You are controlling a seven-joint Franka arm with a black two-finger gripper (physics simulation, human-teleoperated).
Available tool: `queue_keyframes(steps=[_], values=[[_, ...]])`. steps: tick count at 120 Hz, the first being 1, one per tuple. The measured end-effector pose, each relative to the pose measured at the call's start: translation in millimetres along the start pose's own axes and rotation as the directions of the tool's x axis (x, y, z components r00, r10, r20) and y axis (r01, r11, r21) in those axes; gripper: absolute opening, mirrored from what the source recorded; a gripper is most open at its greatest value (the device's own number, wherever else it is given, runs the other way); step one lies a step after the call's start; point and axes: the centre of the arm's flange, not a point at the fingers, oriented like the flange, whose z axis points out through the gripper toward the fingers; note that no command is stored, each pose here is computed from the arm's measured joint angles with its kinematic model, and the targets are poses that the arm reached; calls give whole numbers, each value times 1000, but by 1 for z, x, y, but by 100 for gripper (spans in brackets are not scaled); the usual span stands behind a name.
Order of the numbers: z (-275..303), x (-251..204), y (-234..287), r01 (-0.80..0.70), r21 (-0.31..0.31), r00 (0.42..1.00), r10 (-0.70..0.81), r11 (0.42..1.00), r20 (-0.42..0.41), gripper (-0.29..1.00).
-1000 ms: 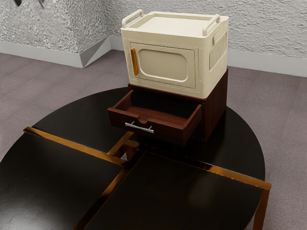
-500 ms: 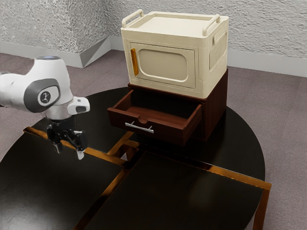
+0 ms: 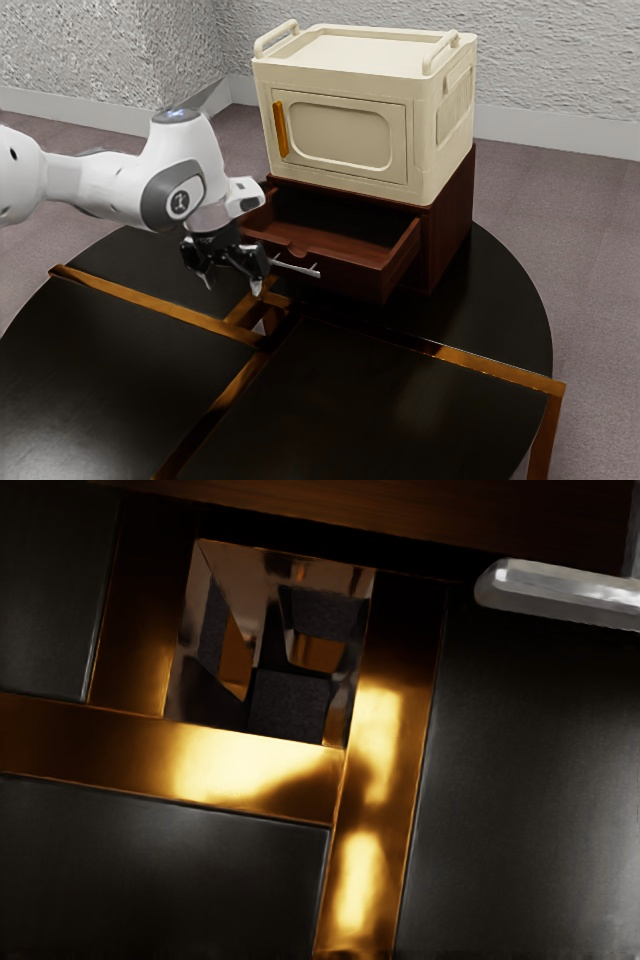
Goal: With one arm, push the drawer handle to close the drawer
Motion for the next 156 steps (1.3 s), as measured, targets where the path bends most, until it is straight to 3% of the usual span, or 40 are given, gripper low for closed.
queue_keyframes(steps=[15,33,60,76,93,107,128,142,156], values=[[4,-33,-12,52,-30,998,-52,998,29,68],[1,-14,-14,69,-9,998,-69,998,-1,68],[8,-36,85,-98,-8,995,98,995,3,68],[6,-28,61,-42,-7,999,42,999,-1,68],[4,-18,34,25,-5,1000,-25,1000,-5,29],[7,-11,48,10,6,1000,-10,1000,-11,10],[4,27,51,26,29,999,-25,999,-43,-2],[16,-9,70,20,-7,1000,-20,1000,17,-5],[9,0,75,26,-19,1000,-26,999,0,-7]])
